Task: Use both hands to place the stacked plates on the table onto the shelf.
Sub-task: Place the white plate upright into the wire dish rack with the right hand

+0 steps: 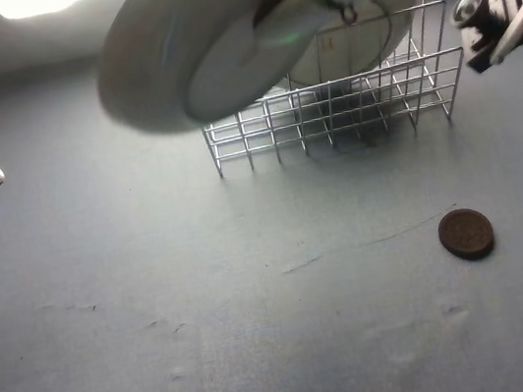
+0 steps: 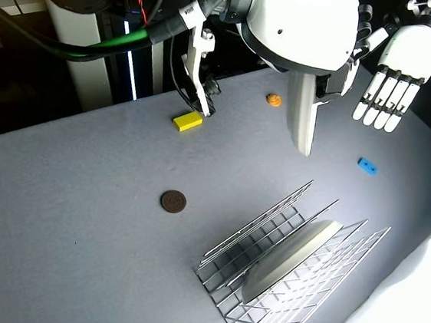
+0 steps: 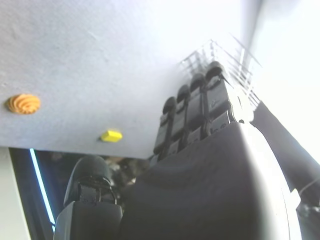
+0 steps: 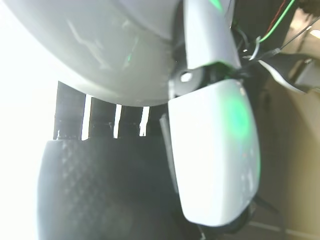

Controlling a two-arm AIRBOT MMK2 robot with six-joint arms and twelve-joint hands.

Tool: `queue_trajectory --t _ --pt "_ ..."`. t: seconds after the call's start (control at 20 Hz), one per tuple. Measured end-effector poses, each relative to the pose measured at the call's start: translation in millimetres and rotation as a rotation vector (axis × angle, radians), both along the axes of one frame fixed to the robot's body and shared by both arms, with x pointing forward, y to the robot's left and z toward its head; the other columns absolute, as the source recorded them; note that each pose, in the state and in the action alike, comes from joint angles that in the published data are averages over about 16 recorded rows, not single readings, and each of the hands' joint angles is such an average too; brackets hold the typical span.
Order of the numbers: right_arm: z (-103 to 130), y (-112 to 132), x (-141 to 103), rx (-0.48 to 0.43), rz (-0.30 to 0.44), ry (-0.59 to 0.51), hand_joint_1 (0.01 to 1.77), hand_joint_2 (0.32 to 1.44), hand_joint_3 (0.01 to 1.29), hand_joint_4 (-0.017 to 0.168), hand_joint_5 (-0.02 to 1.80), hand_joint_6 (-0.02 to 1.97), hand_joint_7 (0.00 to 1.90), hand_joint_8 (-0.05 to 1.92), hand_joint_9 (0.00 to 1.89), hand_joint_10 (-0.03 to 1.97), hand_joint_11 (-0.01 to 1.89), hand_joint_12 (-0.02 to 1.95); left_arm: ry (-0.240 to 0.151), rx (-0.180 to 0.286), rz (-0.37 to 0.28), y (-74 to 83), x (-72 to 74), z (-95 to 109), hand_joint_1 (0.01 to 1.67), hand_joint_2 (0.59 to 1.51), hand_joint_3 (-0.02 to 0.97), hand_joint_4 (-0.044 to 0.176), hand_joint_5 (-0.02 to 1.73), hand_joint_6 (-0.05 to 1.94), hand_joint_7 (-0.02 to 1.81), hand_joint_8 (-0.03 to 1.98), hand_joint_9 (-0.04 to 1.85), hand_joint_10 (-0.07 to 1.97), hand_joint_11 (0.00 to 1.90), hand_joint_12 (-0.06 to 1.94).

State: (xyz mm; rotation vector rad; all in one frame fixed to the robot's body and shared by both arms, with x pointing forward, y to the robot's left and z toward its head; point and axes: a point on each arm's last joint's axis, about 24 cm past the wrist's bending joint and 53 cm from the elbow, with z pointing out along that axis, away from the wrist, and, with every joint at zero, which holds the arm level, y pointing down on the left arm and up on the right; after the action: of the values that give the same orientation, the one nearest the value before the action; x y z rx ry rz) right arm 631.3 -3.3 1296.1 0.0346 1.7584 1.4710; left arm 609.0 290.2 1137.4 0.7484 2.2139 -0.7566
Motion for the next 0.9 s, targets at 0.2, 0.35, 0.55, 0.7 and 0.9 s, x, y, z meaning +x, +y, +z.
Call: queue_trajectory --t 0.2,0.35,0.55,0.7,0.9 --pt "-1.9 -13.8 17.4 0.017 -0.060 0.053 1.36 0.96 0.01 -0.003 0.97 0.94 1.09 0.75 1.11 0.85 0.95 1.02 0.000 0.000 0.000 -0.1 -0.1 0.0 0.02 1.216 0.021 0.002 0.02 -0.01 0.02 0.02 0.01 0.01 0.02 -0.01" --pt "-7.5 -23.9 29.6 0.013 -0.101 0.079 1.37 0.96 0.01 -0.004 0.96 0.95 1.08 0.77 1.09 0.90 0.94 1.03 0.001 0.000 0.000 -0.1 -0.1 -0.1 0.02 1.214 0.021 0.002 0.02 -0.01 0.02 0.02 0.01 0.01 0.02 -0.01" --pt "-17.4 -33.3 42.9 0.001 -0.137 0.101 1.38 0.96 0.01 -0.004 0.95 0.94 1.08 0.76 1.11 0.84 0.94 1.02 0.001 0.000 0.000 -0.3 -0.2 -0.2 0.02 1.212 0.022 0.001 0.02 -0.01 0.02 0.02 0.01 0.01 0.02 -0.01" --pt "-26.1 -37.7 51.2 -0.011 -0.153 0.113 1.37 0.96 0.01 -0.004 0.95 0.93 1.09 0.76 1.11 0.84 0.94 1.02 0.001 0.000 0.000 -0.4 -0.3 -0.2 0.02 1.211 0.022 0.002 0.02 -0.01 0.02 0.02 0.01 0.01 0.02 -0.01" --pt "-40.7 -40.7 59.9 -0.037 -0.167 0.125 1.37 0.96 0.01 -0.006 0.96 0.90 1.08 0.76 1.11 0.84 0.94 1.02 0.002 0.000 -0.001 -0.6 -0.4 -0.3 0.02 1.211 0.022 0.001 0.02 -0.01 0.02 0.02 0.01 0.01 0.02 -0.01"
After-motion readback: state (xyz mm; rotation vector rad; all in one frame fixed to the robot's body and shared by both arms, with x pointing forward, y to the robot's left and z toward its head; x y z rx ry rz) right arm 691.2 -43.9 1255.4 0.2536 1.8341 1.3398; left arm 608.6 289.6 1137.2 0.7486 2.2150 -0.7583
